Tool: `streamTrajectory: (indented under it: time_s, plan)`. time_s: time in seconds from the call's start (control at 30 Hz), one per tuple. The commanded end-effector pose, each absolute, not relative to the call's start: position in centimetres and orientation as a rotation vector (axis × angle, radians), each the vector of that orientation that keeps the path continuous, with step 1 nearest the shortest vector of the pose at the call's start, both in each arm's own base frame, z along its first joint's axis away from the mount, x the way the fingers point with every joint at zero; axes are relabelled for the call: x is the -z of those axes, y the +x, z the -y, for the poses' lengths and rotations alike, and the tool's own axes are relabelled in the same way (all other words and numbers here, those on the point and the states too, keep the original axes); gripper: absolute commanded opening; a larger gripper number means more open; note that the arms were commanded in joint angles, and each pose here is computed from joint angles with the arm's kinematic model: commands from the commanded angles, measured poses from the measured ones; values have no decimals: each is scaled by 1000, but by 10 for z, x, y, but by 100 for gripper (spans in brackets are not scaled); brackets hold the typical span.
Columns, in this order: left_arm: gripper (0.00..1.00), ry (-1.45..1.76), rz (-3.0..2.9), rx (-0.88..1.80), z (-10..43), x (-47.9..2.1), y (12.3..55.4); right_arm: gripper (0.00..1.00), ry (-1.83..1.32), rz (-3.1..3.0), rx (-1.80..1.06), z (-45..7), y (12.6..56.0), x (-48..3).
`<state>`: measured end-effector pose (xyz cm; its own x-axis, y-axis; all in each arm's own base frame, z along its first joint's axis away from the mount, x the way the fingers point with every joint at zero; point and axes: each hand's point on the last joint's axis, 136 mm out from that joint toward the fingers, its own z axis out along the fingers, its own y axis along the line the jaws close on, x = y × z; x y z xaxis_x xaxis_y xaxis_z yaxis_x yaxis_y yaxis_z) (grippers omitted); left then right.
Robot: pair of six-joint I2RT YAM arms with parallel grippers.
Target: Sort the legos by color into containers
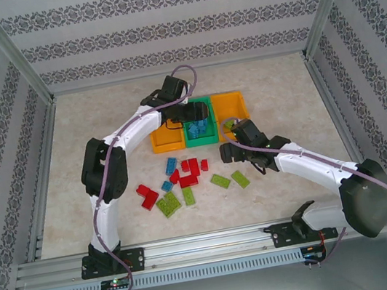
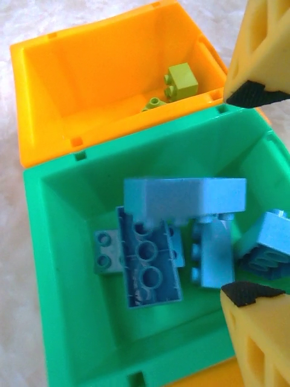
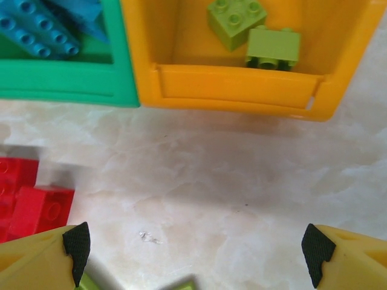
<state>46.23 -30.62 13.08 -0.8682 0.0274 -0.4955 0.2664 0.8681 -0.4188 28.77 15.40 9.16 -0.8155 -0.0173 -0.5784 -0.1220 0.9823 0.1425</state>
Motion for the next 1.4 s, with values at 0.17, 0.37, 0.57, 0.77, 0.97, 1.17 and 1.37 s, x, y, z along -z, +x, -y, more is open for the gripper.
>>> streamTrajectory:
  time_s: [0.17,0.37,0.57,0.77,0.97,1.17,1.37]
  plan:
    - [99,171,-2388,542,263,-204,429,94,-354,-2445,-289,-215,295,-115]
    - [99,49,-2371,491,205,-204,404,93,-374,-2497,-350,-258,303,-106]
    - [99,-16,-2387,375,158,-186,373,89,-370,-2578,-271,-261,303,-87]
    - [99,-66,-2424,352,139,-160,349,81,-323,-2646,-284,-260,295,-67]
    - [99,-80,-2428,340,130,-151,335,76,-270,-2713,-290,-265,292,-50]
    - [99,-79,-2408,321,122,-151,326,71,-244,-2755,-258,-263,290,-38]
    - [99,-79,-2404,304,117,-149,320,53,-251,-2773,-220,-261,291,-32]
